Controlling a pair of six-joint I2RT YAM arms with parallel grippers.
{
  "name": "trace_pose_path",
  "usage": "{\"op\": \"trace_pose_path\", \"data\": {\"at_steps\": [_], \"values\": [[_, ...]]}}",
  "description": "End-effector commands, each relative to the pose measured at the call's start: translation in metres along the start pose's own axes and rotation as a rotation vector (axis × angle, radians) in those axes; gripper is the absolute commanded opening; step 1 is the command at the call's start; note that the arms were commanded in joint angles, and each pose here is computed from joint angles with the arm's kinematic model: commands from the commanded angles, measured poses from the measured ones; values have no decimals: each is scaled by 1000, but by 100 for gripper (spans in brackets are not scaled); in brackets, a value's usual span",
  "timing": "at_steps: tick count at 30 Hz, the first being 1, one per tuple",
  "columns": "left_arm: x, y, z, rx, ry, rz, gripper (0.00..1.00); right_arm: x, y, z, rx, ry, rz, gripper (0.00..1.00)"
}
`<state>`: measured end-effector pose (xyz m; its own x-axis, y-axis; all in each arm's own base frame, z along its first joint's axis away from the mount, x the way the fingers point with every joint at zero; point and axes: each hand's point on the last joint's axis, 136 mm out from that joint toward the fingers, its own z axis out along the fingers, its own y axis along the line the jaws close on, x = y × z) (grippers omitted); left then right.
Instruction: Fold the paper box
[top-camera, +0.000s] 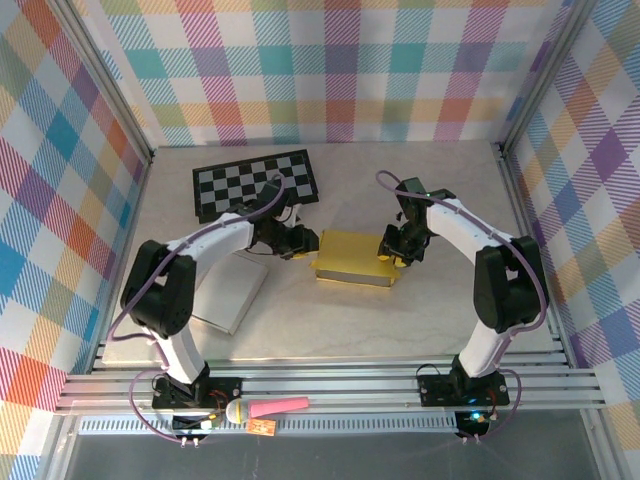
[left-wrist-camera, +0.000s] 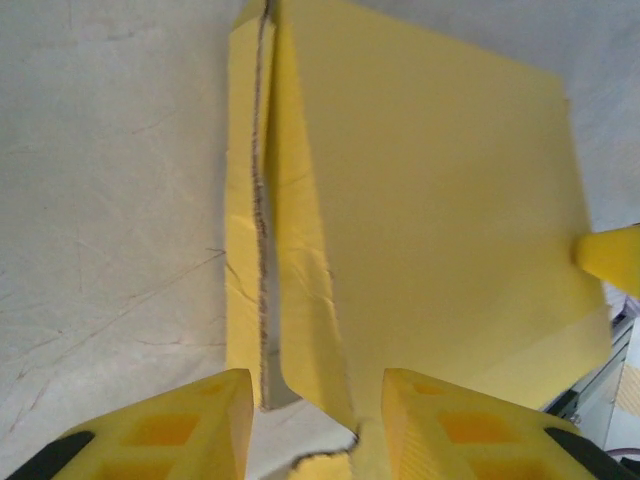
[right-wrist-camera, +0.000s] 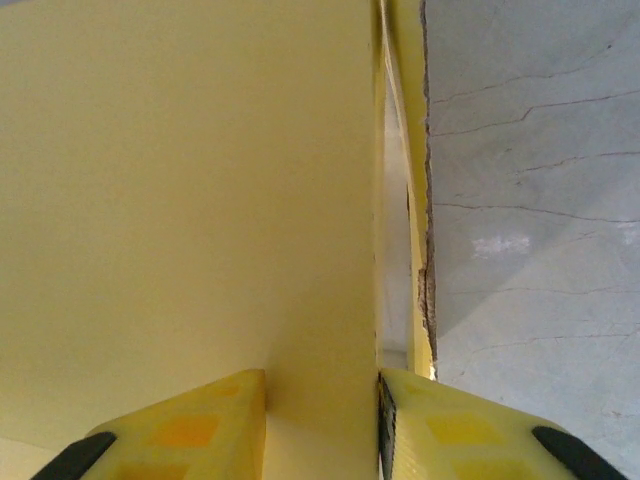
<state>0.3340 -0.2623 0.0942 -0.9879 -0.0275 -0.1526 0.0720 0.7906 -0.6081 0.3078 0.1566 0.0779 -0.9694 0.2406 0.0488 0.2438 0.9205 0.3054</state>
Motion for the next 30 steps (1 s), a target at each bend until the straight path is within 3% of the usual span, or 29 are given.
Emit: {"op": "trace_pose_path", "data": {"at_steps": [1,10,22,30], "values": [[-3,-14,6,44,24,55,40,-1,-2,1,32,7,-30,35],[1,-12,24,41,40,72,45,-1,-4,3,42,14,-37,35],[14,5,44,-4,78,72,33,0,-8,3,59,19,-51,36],[22,12,46,-62,98,97,33,4,-20,1,119,22,-87,47]]}}
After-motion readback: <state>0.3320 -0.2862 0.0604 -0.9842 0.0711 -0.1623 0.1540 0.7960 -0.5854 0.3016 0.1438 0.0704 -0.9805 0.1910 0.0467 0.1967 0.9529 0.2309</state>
